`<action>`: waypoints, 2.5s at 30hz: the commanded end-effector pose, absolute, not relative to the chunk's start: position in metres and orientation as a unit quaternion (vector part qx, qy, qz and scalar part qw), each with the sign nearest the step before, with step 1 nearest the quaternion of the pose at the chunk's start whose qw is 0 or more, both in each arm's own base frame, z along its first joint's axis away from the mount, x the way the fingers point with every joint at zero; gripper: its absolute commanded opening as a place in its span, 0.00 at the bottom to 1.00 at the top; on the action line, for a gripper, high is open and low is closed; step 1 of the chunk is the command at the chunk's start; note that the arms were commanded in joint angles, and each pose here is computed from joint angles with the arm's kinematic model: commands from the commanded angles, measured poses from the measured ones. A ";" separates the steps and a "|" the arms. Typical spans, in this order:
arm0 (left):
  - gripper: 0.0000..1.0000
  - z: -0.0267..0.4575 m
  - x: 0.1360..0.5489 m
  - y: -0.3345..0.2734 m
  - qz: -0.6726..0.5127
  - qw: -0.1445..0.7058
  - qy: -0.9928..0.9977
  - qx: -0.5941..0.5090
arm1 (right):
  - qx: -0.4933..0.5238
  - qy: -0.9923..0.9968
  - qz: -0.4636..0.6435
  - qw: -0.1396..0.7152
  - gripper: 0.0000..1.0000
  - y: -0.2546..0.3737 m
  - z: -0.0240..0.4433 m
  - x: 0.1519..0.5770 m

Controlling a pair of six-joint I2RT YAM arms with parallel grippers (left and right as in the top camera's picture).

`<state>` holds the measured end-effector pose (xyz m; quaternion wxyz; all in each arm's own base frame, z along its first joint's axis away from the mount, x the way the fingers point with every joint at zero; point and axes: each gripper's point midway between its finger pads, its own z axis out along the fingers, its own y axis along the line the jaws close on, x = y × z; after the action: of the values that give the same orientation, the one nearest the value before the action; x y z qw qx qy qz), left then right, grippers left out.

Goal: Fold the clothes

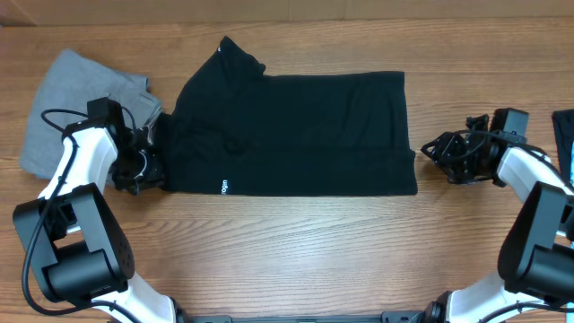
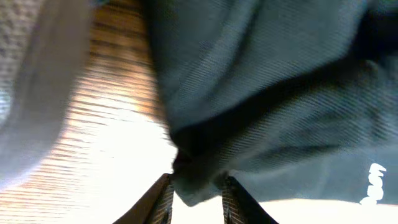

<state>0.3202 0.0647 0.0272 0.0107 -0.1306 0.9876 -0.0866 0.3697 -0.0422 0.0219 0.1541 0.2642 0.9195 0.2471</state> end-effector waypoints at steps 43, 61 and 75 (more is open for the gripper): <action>0.35 0.187 0.374 -0.036 -0.257 0.111 0.959 0.035 | 0.156 0.942 0.177 0.238 0.10 0.010 0.017 0.432; 0.33 0.190 0.375 -0.040 -0.272 0.116 0.955 0.037 | 0.232 0.928 0.167 0.237 0.04 -0.034 0.032 0.431; 0.35 0.190 0.381 -0.038 -0.266 0.128 0.955 0.040 | 0.206 0.918 0.220 0.258 0.09 -0.033 0.071 0.434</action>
<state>0.3778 -0.0358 0.1715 0.0977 0.0211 0.9587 -0.2664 0.4262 -0.0540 0.0518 0.2436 0.2394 0.9218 0.1834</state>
